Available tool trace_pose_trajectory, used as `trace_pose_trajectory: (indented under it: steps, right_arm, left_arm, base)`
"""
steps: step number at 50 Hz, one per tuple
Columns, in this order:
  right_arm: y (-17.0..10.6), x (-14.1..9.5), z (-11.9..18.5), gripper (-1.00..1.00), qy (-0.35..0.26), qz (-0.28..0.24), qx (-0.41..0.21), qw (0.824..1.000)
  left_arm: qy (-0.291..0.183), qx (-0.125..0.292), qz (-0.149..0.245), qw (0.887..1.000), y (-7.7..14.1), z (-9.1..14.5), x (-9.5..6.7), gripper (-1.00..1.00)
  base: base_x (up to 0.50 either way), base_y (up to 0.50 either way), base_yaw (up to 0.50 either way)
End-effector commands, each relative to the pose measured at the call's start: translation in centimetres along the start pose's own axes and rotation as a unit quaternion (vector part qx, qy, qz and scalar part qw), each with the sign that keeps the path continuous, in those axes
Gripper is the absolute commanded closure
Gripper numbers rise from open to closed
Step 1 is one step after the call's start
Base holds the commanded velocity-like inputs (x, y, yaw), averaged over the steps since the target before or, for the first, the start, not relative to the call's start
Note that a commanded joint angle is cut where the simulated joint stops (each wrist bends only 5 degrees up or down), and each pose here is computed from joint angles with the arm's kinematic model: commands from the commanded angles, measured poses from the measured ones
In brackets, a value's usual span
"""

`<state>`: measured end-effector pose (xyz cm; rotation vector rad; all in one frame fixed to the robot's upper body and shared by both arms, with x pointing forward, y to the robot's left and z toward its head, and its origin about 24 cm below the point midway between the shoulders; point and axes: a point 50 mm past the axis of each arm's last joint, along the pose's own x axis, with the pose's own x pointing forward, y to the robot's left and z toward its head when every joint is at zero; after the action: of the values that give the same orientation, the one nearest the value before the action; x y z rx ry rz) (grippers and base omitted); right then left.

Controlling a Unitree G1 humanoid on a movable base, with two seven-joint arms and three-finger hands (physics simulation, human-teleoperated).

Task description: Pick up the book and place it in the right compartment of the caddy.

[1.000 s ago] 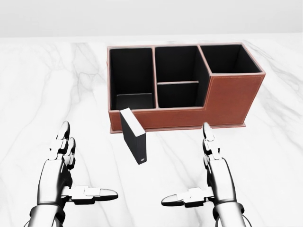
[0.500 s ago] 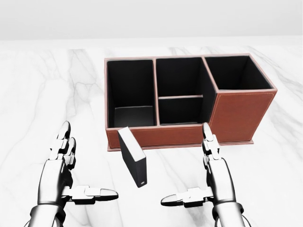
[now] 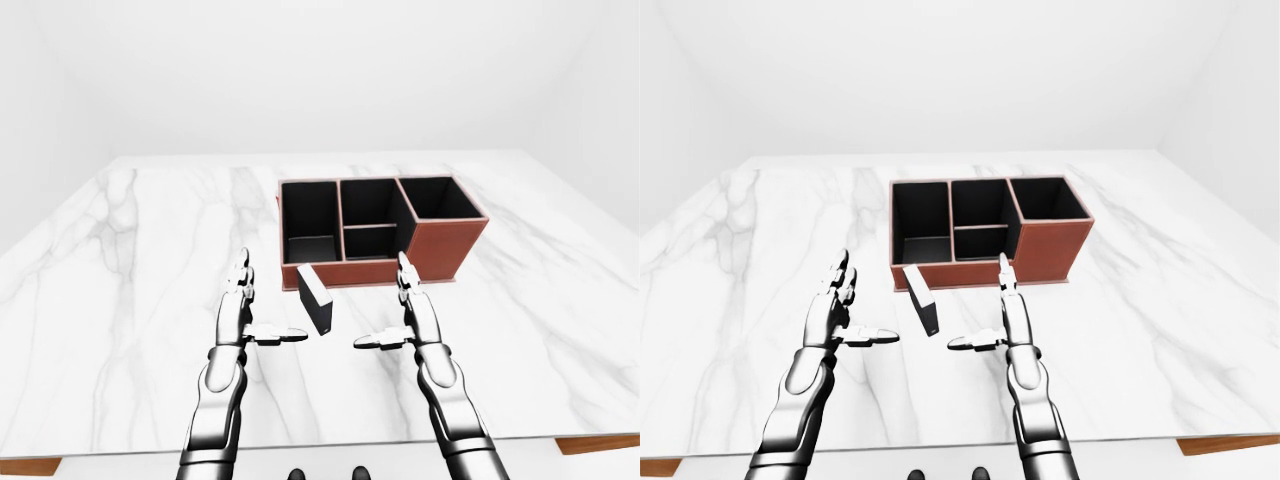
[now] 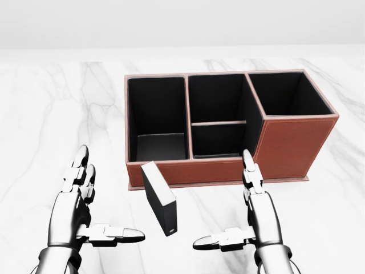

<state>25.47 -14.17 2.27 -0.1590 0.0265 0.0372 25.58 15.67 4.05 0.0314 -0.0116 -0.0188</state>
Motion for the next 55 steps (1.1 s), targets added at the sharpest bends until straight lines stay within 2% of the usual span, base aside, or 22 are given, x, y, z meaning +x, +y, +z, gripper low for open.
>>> trace_pose_trajectory:
  steps: [1, 13, 32, 35, 40, 55]
  right_arm:
    - [0.1, 0.0, -0.1, -1.00, 0.002, 0.001, 0.000, 1.000]
    - [0.3, 0.0, 0.3, -1.00, -0.006, 0.002, 0.000, 1.000]
    - [0.1, 0.2, -0.6, -1.00, 0.014, 0.003, -0.003, 1.000]
    - [0.1, 0.2, -0.8, -1.00, 0.017, 0.002, -0.003, 1.000]
    - [0.1, 0.1, -0.6, -1.00, 0.014, 0.003, -0.003, 1.000]
    - [0.3, 0.0, -0.3, -1.00, 0.007, 0.001, -0.014, 1.000]
  left_arm:
    - [-0.002, -0.001, -0.001, 1.000, -0.1, 0.1, 0.0, -1.00]
    - [-0.003, -0.004, -0.001, 1.000, 0.0, 0.3, 0.1, -1.00]
    - [-0.001, -0.002, -0.004, 1.000, -0.1, -0.1, 0.1, -1.00]
    - [0.010, 0.010, 0.001, 1.000, -0.1, -0.3, 0.3, -1.00]
    - [-0.016, 0.000, -0.004, 1.000, -0.2, 0.4, 0.0, -1.00]
    - [-0.012, 0.008, -0.006, 1.000, -0.2, -0.1, 0.0, -1.00]
  base:
    - [0.00, 0.00, 0.00]
    - [0.00, 0.00, 0.00]
    - [0.08, 0.00, 0.00]
    - [0.04, 0.00, 0.00]
    - [0.00, 0.00, 0.00]
    - [0.00, 0.00, 0.00]
